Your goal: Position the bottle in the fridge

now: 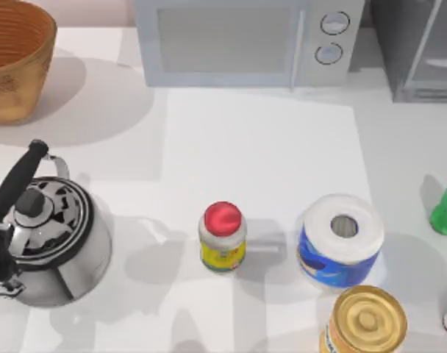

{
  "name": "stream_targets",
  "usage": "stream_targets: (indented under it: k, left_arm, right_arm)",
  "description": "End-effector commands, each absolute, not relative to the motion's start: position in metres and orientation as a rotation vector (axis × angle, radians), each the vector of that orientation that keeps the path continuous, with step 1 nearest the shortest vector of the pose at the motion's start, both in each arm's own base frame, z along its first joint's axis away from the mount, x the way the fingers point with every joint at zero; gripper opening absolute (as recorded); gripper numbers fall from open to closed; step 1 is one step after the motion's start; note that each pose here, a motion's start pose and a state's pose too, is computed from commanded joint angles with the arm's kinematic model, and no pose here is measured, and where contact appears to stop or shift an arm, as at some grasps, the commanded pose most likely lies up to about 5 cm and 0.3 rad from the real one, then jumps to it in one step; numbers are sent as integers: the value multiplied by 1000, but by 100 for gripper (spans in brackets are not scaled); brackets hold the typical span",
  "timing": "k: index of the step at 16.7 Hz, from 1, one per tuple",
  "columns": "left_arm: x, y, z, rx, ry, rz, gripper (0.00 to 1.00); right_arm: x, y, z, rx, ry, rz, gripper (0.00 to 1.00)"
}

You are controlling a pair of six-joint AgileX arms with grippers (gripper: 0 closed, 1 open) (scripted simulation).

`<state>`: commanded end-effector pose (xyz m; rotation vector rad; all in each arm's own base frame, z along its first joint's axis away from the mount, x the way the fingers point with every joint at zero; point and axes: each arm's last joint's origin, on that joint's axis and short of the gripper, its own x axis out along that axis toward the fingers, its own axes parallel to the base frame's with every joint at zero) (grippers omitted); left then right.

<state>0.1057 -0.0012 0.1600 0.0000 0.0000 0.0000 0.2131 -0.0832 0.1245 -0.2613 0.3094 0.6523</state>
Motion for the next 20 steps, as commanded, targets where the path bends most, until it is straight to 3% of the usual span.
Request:
stream_targets:
  k: [5,13,20]
  left_arm:
    - [106,-1,160,0,0,0,100]
    - [106,-1,160,0,0,0,100]
    - [106,-1,160,0,0,0,100]
  right_arm:
    - [214,-89,94,-125,288,762,100]
    - [216,-87,94,-117,285,772,100]
    - [242,-71,94,-117,286,769,100]
